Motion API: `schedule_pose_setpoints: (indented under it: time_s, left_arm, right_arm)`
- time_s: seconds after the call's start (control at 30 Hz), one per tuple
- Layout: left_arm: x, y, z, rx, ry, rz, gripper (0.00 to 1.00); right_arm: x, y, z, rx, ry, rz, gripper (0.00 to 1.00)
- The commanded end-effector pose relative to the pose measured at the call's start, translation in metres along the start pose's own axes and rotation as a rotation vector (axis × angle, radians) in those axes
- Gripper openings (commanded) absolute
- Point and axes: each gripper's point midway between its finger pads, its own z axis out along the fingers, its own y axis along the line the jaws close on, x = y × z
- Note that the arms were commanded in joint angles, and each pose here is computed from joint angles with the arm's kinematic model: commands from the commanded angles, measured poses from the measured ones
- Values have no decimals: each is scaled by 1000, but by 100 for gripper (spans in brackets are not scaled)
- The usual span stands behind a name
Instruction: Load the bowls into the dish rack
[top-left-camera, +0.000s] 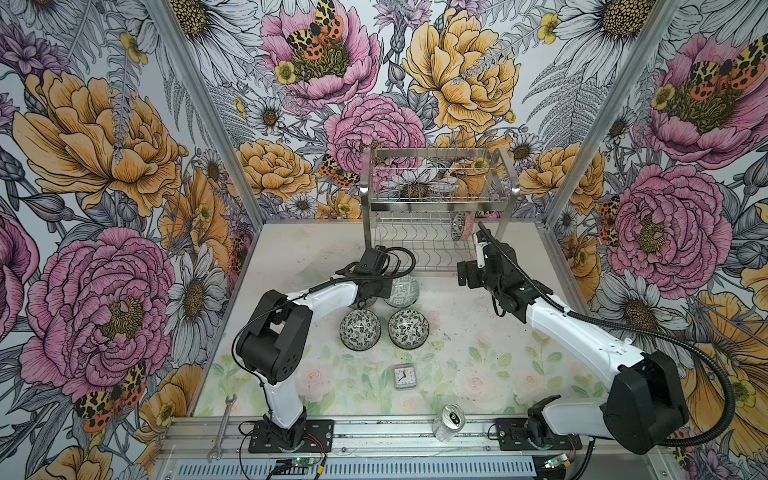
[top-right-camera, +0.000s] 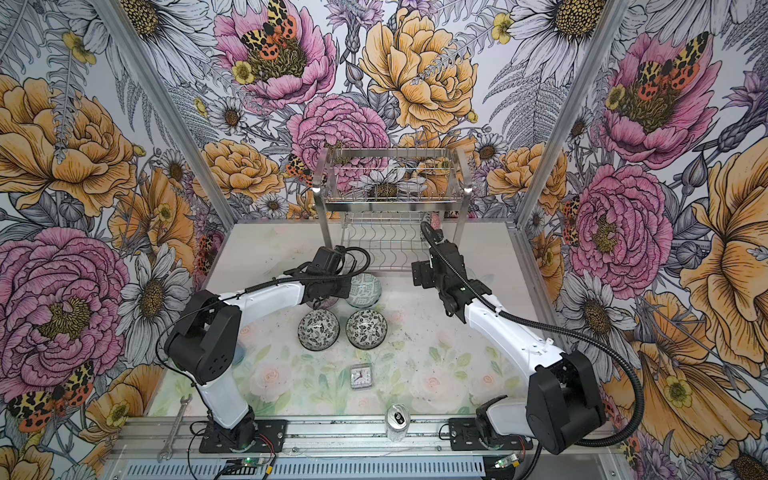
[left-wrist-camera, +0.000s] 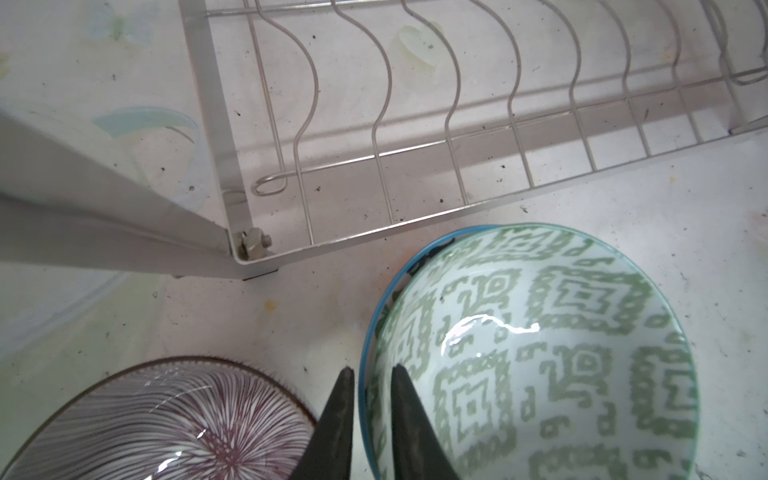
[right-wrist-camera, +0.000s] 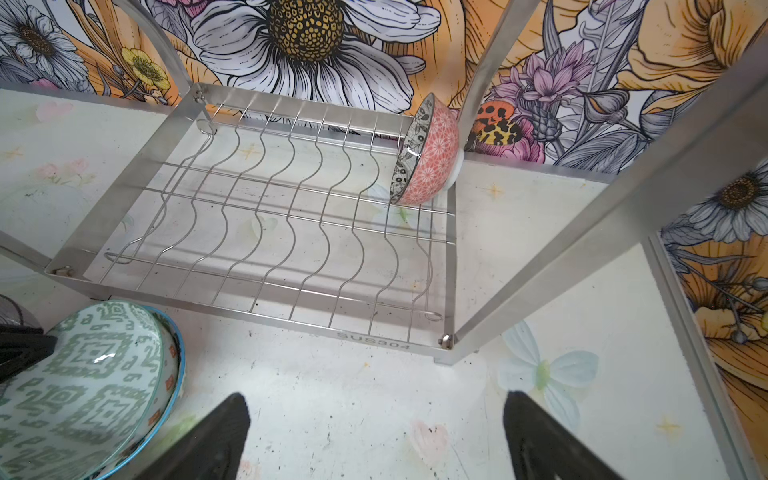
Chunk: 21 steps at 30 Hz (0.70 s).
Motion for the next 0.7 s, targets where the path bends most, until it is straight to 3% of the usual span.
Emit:
schedule_pose_setpoints:
  time_s: [0.0,0.67]
  left_arm:
    - [-9,-2,5,25,-19,-21,19]
    - [-12,6,-3,10,-30,-24,6]
  right_arm:
    - [-5,-1,-5,-9,-16,28,97]
    - [-4,0,-2,-14,-9,32,97]
